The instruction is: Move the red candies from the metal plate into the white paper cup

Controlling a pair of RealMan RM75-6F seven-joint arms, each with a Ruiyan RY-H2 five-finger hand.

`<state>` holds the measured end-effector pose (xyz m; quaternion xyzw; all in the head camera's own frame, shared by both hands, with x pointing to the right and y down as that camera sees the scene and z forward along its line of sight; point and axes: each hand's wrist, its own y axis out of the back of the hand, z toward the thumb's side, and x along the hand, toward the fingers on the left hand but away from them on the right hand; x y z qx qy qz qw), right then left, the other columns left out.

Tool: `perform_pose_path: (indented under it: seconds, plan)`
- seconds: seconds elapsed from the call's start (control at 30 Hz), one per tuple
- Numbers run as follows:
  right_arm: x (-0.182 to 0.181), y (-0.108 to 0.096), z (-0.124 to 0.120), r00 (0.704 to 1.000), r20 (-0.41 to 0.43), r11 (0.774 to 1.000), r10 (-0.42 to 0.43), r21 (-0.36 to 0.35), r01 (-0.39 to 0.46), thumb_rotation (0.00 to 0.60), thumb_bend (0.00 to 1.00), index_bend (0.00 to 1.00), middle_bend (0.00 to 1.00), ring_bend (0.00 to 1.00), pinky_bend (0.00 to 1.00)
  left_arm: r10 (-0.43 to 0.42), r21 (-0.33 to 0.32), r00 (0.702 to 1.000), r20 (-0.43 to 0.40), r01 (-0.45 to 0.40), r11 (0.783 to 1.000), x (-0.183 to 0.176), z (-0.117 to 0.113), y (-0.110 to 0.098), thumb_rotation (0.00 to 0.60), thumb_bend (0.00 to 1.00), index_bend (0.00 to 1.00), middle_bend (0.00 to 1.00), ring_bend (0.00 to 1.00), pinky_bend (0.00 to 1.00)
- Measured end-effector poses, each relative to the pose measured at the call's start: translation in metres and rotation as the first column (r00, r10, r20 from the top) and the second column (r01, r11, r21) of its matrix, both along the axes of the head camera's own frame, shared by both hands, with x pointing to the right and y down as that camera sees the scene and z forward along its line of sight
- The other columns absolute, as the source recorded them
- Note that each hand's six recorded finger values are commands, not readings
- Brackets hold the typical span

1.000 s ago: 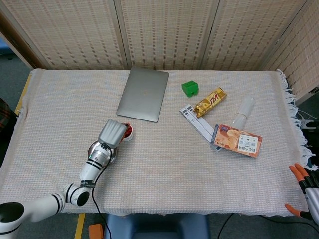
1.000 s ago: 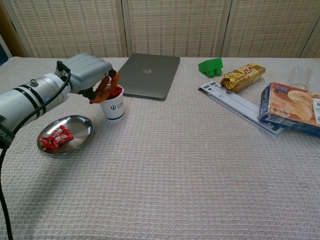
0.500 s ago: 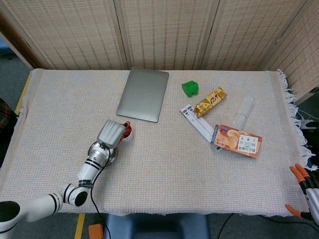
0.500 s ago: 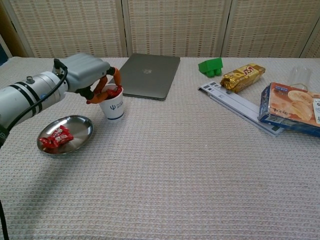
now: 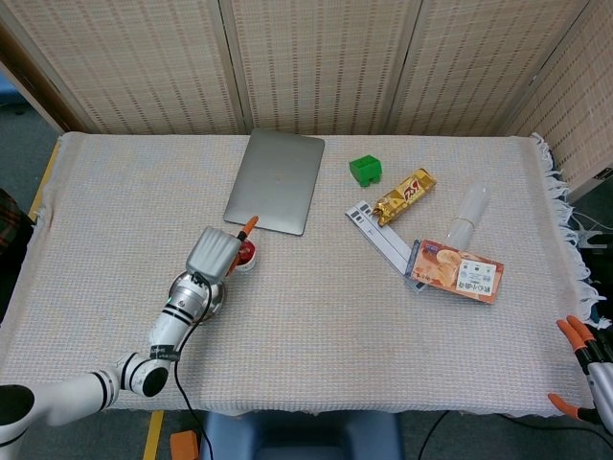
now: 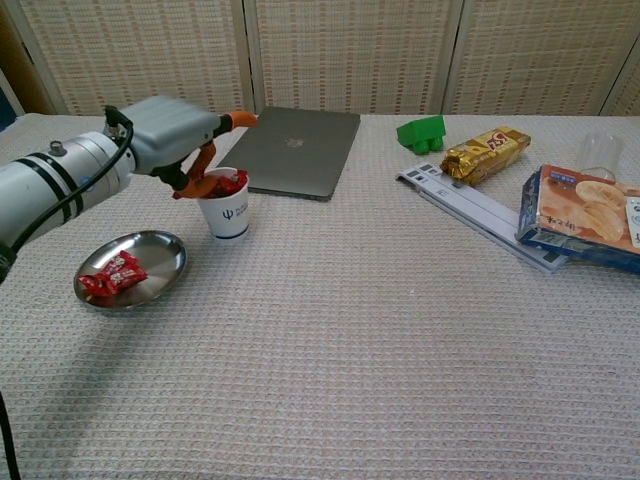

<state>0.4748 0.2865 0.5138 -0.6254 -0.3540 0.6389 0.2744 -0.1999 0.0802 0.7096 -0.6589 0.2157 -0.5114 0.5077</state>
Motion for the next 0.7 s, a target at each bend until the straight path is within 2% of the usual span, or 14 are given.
perform_pose_path:
  seconds: [0.33,0.53,0.7]
  plan:
    - [0.0,-0.001,0.001,1.0,-0.001,1.0,0.001,-0.001,-0.001,0.6,0.06,0.0,0.0,0.0,0.0,-0.024,0.027,0.997,-0.071,0.026,0.999,0.015,-0.013,-0.016,0.6,0.45,0.0,0.67,0.76,1.0]
    - [0.001,-0.001,0.003,1.0,-0.006,1.0,0.002,-0.008,-0.002,0.6,0.06,0.0,0.0,0.0,0.0,-0.004,0.022,0.997,-0.072,0.006,1.0,0.03,-0.005,-0.016,0.6,0.45,0.0,0.58,0.74,1.0]
    - [0.001,-0.001,0.002,1.0,-0.007,1.0,0.006,-0.005,-0.006,0.6,0.06,0.0,0.0,0.0,0.0,0.011,0.038,0.999,-0.054,-0.009,0.999,0.037,0.004,-0.018,0.6,0.45,0.0,0.52,0.67,1.0]
